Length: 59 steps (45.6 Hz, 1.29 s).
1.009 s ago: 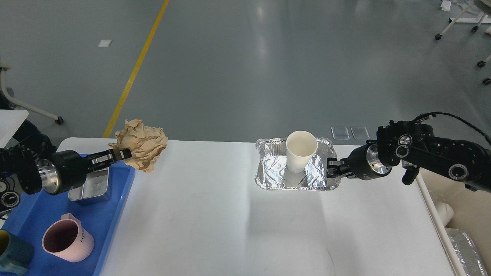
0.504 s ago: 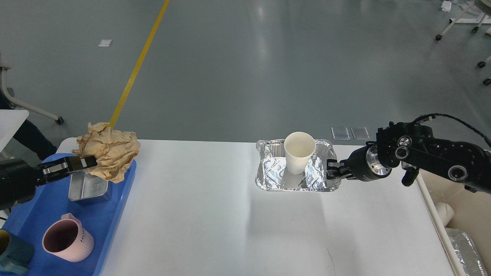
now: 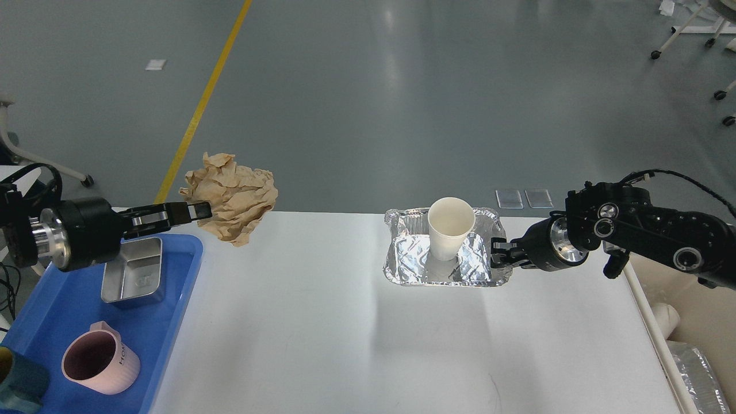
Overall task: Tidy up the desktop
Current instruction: 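Lift the tan cloth and drop it into the foil tray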
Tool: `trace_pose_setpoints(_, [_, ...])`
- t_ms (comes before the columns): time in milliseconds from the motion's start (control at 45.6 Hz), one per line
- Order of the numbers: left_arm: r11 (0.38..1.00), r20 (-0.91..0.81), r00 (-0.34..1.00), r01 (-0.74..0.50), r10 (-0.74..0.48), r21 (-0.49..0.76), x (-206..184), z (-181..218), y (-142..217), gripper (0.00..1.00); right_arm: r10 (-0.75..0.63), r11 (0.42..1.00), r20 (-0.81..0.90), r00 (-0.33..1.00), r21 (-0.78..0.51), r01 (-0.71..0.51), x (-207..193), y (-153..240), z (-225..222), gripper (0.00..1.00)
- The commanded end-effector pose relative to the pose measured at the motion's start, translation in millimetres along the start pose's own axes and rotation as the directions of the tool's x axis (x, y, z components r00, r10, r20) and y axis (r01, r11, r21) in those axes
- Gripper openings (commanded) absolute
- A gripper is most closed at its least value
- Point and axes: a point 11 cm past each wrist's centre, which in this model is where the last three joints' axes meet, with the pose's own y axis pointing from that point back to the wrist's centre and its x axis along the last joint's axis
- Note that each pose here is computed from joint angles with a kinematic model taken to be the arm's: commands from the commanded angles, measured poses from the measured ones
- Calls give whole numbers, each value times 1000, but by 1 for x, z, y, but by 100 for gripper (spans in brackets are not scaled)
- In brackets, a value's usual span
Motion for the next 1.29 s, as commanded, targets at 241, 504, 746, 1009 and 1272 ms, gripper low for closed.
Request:
trace_pose_setpoints(241, [980, 114, 986, 138, -122, -141, -17, 58, -115, 2, 1, 1000, 1, 1000, 3, -1, 0, 1, 0, 0])
trace_pose_setpoints(504, [974, 144, 979, 166, -144, -156, -27, 75, -153, 2, 4, 1000, -4, 1000, 5, -4, 2, 2, -2, 0])
trace_pose_setpoints(746, [971, 155, 976, 180, -155, -158, -34, 83, -173, 2, 14, 1000, -7, 1000, 16, -14, 5, 5, -6, 0])
trace_pose_setpoints(1009, [972, 168, 974, 176, -150, -154, -42, 91, -199, 6, 17, 1000, -8, 1000, 18, -17, 7, 5, -8, 0])
trace_pose_setpoints(1272, [973, 144, 981, 156, -131, -172, -49, 104, -218, 91, 27, 1000, -2, 1000, 15, -27, 9, 9, -5, 0])
